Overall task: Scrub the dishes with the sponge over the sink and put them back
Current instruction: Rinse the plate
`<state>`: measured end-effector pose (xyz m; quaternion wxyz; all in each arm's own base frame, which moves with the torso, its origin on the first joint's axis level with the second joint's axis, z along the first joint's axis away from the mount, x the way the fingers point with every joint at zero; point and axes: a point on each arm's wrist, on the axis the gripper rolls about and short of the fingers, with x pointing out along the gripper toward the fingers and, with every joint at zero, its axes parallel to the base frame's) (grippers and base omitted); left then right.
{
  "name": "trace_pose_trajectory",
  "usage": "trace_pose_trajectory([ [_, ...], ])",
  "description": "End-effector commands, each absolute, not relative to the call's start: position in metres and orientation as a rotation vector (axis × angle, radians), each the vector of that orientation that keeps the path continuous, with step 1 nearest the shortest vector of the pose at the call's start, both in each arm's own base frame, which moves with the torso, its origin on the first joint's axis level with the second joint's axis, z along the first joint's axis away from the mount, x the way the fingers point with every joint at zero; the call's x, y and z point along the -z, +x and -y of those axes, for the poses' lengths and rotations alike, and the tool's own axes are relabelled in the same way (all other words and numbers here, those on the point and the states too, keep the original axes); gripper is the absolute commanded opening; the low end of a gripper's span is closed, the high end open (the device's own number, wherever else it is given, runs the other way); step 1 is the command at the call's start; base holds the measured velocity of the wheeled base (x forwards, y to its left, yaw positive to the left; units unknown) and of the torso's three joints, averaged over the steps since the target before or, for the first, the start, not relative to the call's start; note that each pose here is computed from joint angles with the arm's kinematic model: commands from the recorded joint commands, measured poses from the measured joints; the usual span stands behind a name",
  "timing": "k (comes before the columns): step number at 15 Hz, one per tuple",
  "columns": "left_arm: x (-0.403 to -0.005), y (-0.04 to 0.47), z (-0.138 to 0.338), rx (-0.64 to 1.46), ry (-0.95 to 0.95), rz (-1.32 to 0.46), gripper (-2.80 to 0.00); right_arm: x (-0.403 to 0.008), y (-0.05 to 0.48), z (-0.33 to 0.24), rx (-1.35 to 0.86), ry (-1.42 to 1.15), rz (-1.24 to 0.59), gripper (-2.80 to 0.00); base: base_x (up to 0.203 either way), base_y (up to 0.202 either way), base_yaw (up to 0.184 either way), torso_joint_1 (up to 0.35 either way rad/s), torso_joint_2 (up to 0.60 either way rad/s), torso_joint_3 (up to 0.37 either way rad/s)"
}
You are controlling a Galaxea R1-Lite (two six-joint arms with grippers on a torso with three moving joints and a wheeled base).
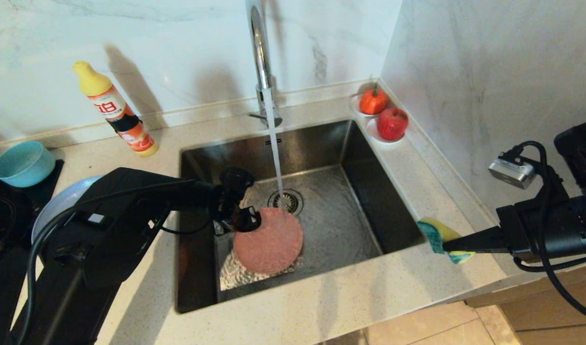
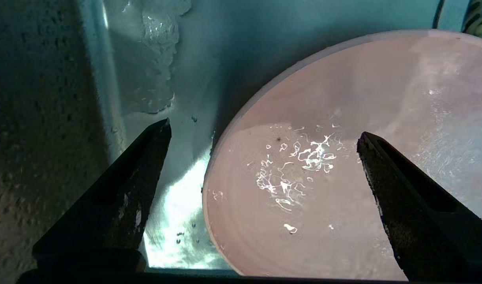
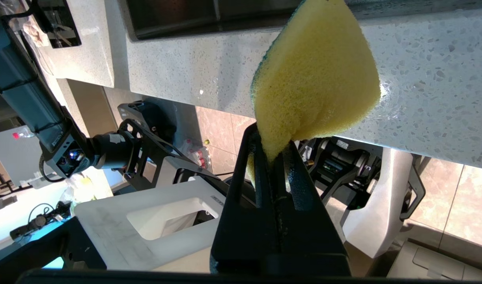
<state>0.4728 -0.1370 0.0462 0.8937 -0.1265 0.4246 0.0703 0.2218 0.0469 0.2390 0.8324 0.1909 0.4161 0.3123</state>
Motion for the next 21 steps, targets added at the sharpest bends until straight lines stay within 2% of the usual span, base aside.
trace_pose_trajectory([
  [1,-0.043,0.473,0.136,-0.149,-0.259,-0.887,0.00,-0.238,0.222,-0.047,-0.665,0.408,-0.887,-2.80,0.000,0.000,0.000,0.000,0.00,0.000],
  [21,-0.012,0.476,0.135,-0.171,-0.223,-0.941,0.00,-0.238,0.222,-0.047,-0.670,0.412,-0.889,-2.80,0.000,0.000,0.000,0.000,0.00,0.000],
])
